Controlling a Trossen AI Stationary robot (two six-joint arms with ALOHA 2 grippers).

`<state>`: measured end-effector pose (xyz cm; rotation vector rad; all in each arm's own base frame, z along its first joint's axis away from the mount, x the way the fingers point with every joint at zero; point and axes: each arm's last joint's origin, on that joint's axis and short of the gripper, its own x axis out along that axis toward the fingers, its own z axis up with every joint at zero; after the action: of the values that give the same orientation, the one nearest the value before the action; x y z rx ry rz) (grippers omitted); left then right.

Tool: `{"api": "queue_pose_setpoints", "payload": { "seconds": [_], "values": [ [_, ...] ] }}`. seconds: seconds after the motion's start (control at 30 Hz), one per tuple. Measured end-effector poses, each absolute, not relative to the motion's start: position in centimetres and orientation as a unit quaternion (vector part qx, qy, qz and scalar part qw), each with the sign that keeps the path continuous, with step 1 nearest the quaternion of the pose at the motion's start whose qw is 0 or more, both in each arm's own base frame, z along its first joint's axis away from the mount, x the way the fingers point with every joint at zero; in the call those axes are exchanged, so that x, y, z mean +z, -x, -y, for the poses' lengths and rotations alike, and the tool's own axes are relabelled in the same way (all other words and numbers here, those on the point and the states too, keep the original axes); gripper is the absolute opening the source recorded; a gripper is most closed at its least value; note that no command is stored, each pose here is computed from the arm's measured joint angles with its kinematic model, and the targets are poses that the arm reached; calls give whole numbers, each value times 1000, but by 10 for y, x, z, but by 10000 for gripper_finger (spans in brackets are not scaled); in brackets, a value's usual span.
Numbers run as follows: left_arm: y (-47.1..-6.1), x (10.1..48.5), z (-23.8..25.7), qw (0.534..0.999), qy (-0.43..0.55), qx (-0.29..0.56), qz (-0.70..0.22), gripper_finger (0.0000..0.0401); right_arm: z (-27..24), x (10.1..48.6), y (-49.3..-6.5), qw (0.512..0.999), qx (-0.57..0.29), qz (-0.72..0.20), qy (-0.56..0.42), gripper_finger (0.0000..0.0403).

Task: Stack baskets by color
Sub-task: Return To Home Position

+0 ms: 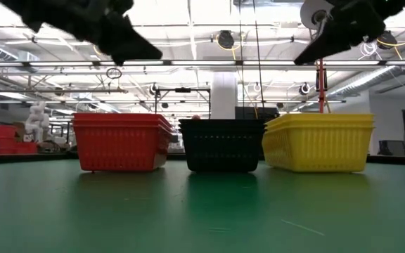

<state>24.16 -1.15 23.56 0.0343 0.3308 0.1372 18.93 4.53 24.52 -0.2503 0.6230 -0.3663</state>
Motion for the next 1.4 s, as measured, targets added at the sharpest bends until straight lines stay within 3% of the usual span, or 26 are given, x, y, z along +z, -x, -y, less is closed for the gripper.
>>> {"api": "queue_pose_setpoints", "payload": {
  "seconds": [0.27, 0.73, 0.87, 1.4],
  "values": [
    [-207, 214, 8, 992, -11, 65, -108, 9, -37, 214, -164, 953, -131, -221, 158, 0],
    [-186, 180, -1, 997, -14, 22, -75, 8, -19, 163, -134, 979, -84, -53, 175, 0],
    [-179, 170, -1, 998, -19, 22, -64, 5, -18, 169, -133, 982, -63, -10, 178, 0],
    [-152, 152, -5, 999, -18, 32, -34, 8, -20, 173, -129, 985, -17, 16, 172, 0]
  ]
}}
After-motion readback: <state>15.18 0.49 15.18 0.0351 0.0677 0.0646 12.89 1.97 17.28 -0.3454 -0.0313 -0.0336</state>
